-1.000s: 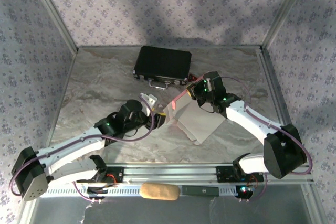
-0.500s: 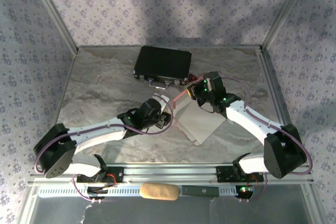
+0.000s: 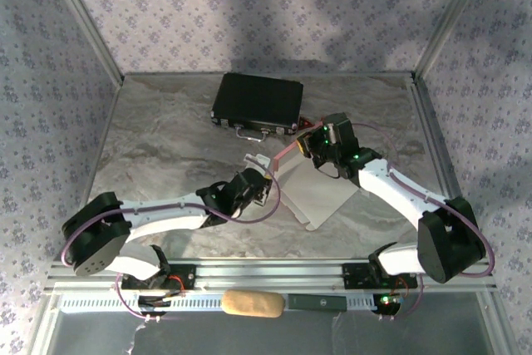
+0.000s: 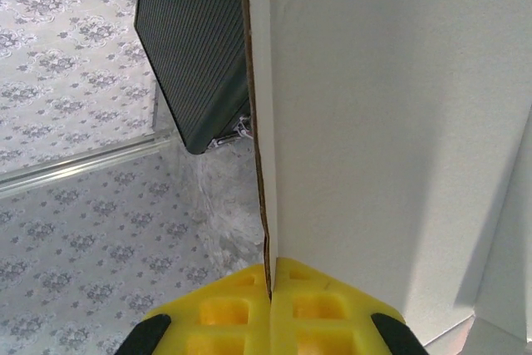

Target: Fold the paper box

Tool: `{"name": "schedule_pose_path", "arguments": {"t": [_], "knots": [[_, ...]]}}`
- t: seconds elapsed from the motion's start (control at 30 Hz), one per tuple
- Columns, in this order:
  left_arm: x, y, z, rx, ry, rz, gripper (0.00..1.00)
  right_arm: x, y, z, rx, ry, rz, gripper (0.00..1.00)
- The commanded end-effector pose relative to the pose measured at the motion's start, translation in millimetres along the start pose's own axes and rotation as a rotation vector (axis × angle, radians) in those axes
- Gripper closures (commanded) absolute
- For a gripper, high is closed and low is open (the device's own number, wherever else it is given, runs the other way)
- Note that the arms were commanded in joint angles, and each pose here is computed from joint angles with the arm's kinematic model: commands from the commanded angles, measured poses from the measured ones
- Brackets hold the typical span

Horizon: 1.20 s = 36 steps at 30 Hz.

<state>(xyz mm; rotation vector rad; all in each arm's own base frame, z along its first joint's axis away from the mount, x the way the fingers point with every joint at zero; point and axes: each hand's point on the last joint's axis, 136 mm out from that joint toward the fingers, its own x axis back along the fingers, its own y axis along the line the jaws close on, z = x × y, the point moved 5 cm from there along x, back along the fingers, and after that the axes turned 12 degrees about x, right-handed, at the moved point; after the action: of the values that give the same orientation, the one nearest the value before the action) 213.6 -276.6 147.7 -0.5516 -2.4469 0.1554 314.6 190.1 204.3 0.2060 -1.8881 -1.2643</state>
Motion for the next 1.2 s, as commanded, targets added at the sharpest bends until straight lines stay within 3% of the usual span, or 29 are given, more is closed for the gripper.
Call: {"name": "schedule_pose_path", "arguments": {"t": [0.0,0.3,0.63,0.93,1.0,1.1,1.17], "knots": [[3,1,-7,0.053,-0.06,-0.017,0.75,3,5,-4,-0.024,-0.018,-0.005,1.0],[-8,-7,-8,0.049,-0.06,-0.012,0.81,3,3,2,-0.04,-0.008,-0.006,1.0],[-19,-8,-9,0.062,-0.129,-0.161,0.99,2,-5,12,-0.09,-0.007,0.01,1.0],[-28,-12,-5,0.169,-0.238,-0.352,1.0,-2,-13,22,-0.137,-0.009,0.049,1.0],[-31,-18,-4,0.196,-0.239,-0.312,0.94,-3,-14,22,-0.131,-0.01,0.052,1.0],[-29,-30,-6,0.193,-0.234,-0.24,0.65,-6,-17,21,-0.111,-0.016,0.051,1.0],[-21,-34,-7,0.187,-0.22,-0.178,0.51,-8,-16,18,-0.082,-0.034,0.017,1.0]]}}
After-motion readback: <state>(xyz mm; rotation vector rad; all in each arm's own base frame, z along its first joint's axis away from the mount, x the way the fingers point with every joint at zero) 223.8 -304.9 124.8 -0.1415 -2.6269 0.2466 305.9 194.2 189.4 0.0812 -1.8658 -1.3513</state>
